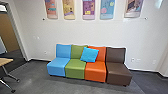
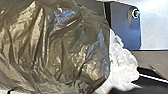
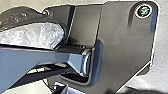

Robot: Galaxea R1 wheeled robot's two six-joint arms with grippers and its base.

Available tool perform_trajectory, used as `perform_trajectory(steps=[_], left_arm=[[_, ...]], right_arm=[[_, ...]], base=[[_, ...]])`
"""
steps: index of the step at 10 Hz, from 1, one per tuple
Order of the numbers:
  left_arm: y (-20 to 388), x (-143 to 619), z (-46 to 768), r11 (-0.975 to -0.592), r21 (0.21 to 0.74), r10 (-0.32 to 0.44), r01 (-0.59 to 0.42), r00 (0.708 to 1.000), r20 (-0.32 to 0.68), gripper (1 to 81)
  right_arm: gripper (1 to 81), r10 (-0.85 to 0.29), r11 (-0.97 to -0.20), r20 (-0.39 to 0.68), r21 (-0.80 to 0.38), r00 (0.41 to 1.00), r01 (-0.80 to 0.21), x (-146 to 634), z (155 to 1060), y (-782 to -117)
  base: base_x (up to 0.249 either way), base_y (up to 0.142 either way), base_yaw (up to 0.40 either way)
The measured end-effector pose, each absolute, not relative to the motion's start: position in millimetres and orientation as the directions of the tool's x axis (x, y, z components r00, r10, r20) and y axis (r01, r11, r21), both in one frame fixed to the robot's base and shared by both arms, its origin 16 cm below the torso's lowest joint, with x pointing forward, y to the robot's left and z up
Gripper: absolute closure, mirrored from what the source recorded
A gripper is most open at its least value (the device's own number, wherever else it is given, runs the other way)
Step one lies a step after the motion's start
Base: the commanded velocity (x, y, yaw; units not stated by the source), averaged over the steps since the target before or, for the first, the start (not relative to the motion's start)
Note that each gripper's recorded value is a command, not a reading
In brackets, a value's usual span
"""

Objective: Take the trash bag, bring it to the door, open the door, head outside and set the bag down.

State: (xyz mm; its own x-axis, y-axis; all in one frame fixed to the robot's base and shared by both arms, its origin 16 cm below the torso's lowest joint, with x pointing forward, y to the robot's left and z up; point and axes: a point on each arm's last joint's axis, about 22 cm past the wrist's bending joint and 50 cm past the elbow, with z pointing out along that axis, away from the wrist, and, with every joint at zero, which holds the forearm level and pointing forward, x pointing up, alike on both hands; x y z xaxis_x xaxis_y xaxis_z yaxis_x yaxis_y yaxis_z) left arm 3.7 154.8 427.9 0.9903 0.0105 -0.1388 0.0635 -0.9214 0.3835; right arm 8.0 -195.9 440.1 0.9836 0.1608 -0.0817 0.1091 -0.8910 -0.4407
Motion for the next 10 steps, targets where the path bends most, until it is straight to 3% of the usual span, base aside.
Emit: perform_trajectory(steps=[4, 8, 10], left_arm=[[163.9, 3.5, 424.7, -0.928, 0.367, 0.019, 0.061, 0.993, -0.117, 81.1], [193.8, -15.4, 414.8, -0.952, 0.304, -0.004, 0.024, 0.996, -0.091, 81.1], [189.7, -13.5, 415.0, -0.951, 0.309, -0.005, 0.021, 0.997, -0.083, 81.1]], right_arm=[[1.0, 0.159, -0.898, -0.084, -0.427, 0.984, 0.109, 2.2, 435.3, -192.0], [1.0, 0.150, -0.925, -0.098, -0.365, 0.984, 0.104, -3.9, 421.6, -200.1], [1.0, 0.142, -0.934, -0.099, -0.343, 0.985, 0.100, -7.9, 418.1, -204.2]], base=[[0.000, 0.000, 0.000], [0.000, 0.000, 0.000], [0.000, 0.000, 0.000]])
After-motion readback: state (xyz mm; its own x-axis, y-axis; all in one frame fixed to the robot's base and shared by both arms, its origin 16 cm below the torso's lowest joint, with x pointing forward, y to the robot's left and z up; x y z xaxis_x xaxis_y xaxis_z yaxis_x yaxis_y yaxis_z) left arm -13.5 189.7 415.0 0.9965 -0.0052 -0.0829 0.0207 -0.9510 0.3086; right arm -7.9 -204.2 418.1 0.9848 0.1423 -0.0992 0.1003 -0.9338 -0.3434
